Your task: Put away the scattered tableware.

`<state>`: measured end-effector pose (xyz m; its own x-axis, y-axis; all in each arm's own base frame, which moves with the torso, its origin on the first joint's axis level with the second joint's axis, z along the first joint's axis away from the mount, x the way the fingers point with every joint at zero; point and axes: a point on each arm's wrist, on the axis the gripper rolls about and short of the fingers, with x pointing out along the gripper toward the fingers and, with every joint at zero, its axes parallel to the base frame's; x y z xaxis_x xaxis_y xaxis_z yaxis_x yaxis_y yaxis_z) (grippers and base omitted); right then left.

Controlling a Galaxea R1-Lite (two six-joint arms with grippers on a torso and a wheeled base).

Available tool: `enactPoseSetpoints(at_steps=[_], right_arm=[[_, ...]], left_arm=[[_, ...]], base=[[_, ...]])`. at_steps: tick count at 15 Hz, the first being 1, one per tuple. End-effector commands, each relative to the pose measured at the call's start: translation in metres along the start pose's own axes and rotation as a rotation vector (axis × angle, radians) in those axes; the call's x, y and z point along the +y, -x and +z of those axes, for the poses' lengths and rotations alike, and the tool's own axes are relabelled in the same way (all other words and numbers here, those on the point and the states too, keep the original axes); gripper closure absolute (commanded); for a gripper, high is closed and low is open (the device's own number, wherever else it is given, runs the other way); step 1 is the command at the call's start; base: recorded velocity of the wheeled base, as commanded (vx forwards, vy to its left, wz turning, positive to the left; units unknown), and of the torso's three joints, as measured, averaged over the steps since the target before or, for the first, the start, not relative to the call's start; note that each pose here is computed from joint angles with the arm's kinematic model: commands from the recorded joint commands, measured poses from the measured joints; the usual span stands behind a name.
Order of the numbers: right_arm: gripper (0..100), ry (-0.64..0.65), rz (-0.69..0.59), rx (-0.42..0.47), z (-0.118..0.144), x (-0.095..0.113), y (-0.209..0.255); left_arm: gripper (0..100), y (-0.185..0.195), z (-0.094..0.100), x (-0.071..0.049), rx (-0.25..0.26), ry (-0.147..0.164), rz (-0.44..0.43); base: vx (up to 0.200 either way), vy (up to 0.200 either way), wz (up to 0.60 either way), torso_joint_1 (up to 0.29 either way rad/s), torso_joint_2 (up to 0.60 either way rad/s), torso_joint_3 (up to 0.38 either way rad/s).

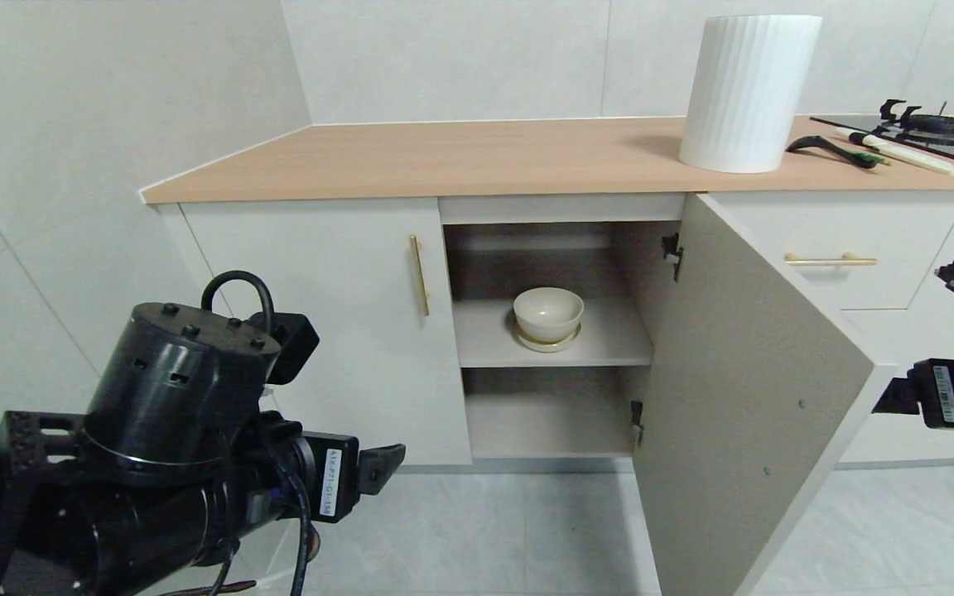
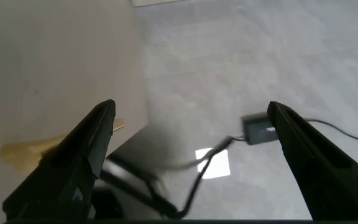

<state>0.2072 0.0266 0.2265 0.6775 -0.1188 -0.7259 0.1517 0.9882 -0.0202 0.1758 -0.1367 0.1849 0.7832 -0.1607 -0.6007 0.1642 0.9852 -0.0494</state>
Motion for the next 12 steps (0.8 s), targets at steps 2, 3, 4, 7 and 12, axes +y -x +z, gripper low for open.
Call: enactPoseSetpoints(at_steps=[2, 3, 4, 7, 12], right_arm=[[0, 0.031, 0.092, 0.029, -0.006, 0.026, -0.001], [0, 0.04, 0.116, 0.049, -0.009, 0.037, -0.004], [0, 0.05, 0.132, 0.071, -0.011, 0.047, -0.01], [0, 0.071, 0.188, 0.081, -0.016, 0.078, -0.027], [0, 0.096, 0.267, 0.051, -0.018, 0.124, -0.064]], left_arm=[[0, 0.0, 0.0, 0.0, 0.001, 0.0, 0.0], [0, 0.0, 0.0, 0.0, -0.001, 0.001, -0.001], [0, -0.001, 0.0, 0.0, -0.009, 0.005, -0.004], [0, -0.001, 0.002, -0.001, -0.02, 0.009, -0.008], [0, 0.001, 0.003, -0.001, -0.026, 0.014, -0.011]], base=[[0.0, 0.0, 0.0, 0.0, 0.0, 0.0], [0.0, 0.0, 0.0, 0.0, 0.0, 0.0], [0.0, 0.0, 0.0, 0.0, 0.0, 0.0], [0.0, 0.0, 0.0, 0.0, 0.0, 0.0], [0.0, 0.0, 0.0, 0.0, 0.0, 0.0]])
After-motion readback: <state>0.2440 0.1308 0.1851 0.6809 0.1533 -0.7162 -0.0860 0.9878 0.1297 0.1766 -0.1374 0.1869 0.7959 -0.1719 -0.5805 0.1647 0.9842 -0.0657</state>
